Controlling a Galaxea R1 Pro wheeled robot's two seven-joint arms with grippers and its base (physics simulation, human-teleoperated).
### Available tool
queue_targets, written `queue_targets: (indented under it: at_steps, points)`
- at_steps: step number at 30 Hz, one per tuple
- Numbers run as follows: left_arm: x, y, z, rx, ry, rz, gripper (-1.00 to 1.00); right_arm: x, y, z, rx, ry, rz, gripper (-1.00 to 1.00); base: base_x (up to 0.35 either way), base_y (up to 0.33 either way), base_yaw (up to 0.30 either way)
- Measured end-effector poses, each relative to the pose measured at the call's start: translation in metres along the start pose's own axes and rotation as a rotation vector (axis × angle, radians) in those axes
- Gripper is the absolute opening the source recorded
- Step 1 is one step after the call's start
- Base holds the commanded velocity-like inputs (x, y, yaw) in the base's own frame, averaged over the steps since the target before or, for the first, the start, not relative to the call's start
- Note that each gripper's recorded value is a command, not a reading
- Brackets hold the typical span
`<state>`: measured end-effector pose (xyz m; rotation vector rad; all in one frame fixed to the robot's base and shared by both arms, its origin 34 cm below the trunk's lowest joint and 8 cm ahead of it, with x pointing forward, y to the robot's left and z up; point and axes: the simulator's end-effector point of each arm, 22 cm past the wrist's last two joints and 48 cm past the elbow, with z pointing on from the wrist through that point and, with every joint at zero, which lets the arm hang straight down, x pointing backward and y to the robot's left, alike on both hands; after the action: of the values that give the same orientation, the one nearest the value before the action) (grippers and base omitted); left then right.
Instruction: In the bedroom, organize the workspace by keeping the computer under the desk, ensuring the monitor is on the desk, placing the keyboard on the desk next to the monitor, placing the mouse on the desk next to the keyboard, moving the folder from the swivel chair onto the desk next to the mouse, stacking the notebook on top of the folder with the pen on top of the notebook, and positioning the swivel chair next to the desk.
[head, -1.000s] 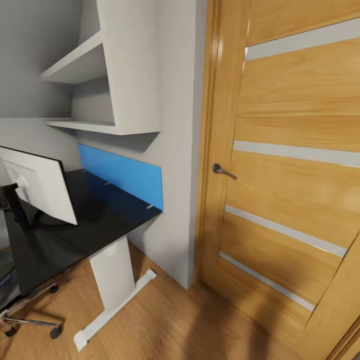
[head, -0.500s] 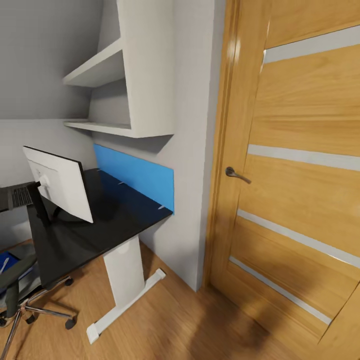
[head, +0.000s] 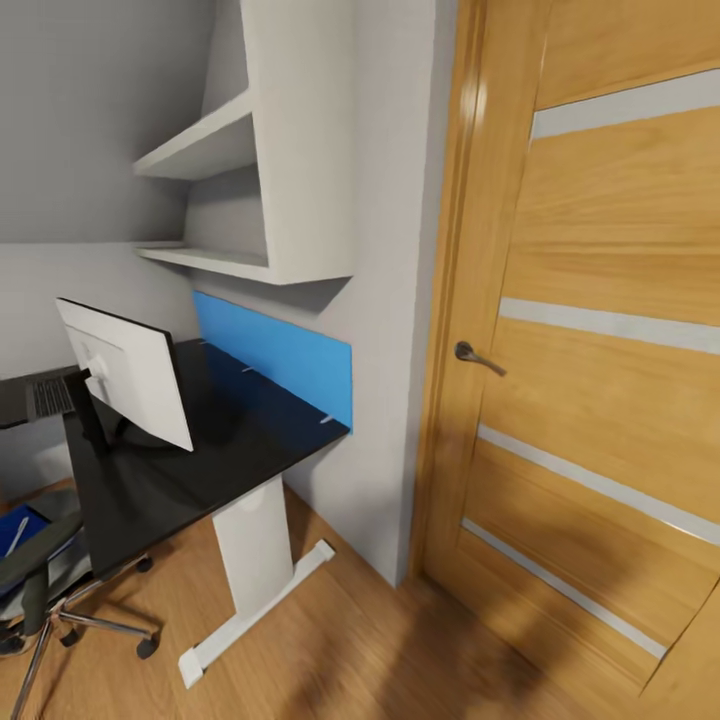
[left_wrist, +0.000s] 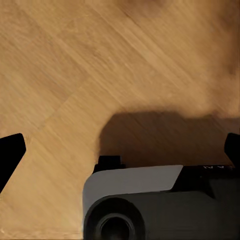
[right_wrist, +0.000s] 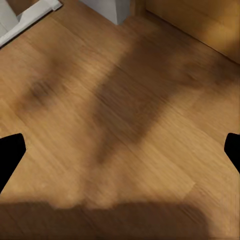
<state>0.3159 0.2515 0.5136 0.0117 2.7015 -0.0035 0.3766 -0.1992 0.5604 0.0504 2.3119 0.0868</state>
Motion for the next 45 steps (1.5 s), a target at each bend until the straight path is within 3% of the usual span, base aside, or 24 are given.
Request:
queue_targets:
  at_steps: [1, 3, 9, 19, 21, 22, 45]
  points:
    - [0.002, 0.003, -0.002, -0.004, 0.003, 0.003, 1.0, -0.001, 0.0, -0.001, 0.0, 0.001, 0.0, 1.0, 0.0, 0.0, 0.232]
    - [-0.002, 0.017, -0.006, -0.021, -0.043, 0.008, 1.0, -0.002, 0.001, -0.004, 0.0, 0.001, 0.0, 1.0, 0.0, 0.0, 0.253]
    - [-0.015, 0.022, -0.019, -0.028, -0.149, 0.012, 1.0, -0.009, 0.001, -0.01, 0.001, -0.001, 0.0, 1.0, 0.0, 0.0, 0.205]
    - [-0.025, 0.023, -0.035, -0.029, -0.187, 0.011, 1.0, -0.019, 0.001, -0.021, -0.003, -0.001, -0.008, 1.0, 0.0, 0.0, 0.041]
    - [-0.042, 0.03, -0.041, -0.049, -0.271, -0.017, 1.0, -0.02, 0.0, -0.022, -0.003, -0.001, -0.012, 1.0, 0.0, 0.0, 0.0]
    - [-0.045, 0.032, -0.041, -0.054, -0.283, -0.027, 1.0, -0.02, 0.0, -0.022, -0.002, -0.001, -0.012, 1.0, 0.0, 0.0, 0.0]
    - [-0.046, 0.034, -0.042, -0.061, -0.291, -0.038, 1.0, -0.023, 0.001, -0.024, -0.002, -0.031, -0.01, 1.0, 0.0, 0.0, 0.221]
